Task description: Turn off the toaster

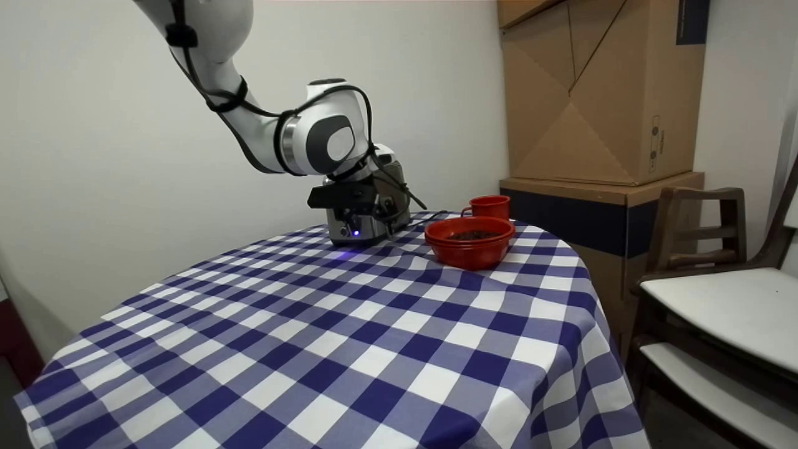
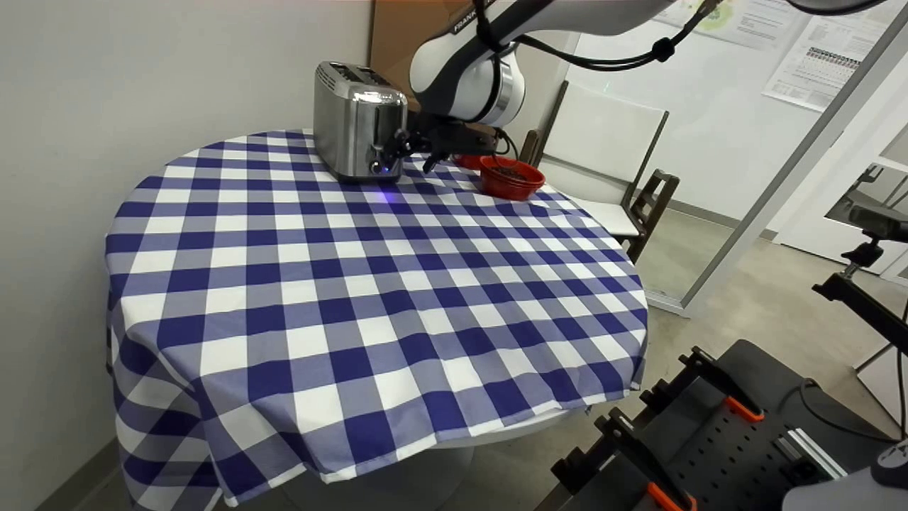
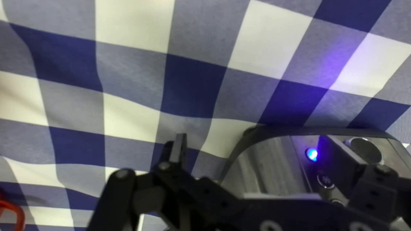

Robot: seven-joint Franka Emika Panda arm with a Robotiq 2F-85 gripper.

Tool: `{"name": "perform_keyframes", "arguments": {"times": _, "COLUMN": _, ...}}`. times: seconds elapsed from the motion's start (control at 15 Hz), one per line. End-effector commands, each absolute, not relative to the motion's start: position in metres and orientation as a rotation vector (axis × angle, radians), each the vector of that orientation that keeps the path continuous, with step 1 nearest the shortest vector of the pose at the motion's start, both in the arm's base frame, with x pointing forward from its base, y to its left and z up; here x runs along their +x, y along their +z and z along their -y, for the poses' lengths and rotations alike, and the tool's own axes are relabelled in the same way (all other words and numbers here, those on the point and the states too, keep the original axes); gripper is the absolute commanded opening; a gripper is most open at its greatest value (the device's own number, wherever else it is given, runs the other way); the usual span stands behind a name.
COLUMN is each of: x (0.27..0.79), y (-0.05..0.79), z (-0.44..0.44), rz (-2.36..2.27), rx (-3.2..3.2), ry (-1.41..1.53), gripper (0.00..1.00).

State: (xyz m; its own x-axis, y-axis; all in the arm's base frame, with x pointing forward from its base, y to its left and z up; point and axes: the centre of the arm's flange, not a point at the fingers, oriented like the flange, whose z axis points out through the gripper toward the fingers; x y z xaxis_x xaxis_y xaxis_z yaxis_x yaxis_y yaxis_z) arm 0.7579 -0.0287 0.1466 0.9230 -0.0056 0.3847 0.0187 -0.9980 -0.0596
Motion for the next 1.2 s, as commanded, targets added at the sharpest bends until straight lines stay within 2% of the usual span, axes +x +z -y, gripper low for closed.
{"name": "perform_keyframes", "arguments": {"times": 0.0, "x": 0.772, "y": 0.142, "z": 0.027, "rz": 0.062, "rx": -3.022, "ry": -0.646, "gripper": 1.00}}
{"name": "perform_keyframes", "arguments": {"times": 0.27, "x": 0.773, "y": 0.139, "z": 0.029, "rz": 0.058, "rx": -3.019, "ry": -0.620, "gripper": 1.00}}
{"name": "perform_keyframes", "arguments": {"times": 0.8, "x": 0.751, "y": 0.186, "z": 0.038, "rz": -0.225, "rx": -2.968, "ry": -0.104, "gripper": 1.00}}
{"name": "perform_keyframes", "arguments": {"times": 1.13, "x": 0.693, "y": 0.258, "z": 0.042, "rz": -0.231, "rx": -2.935, "ry": -0.086, "gripper": 1.00}}
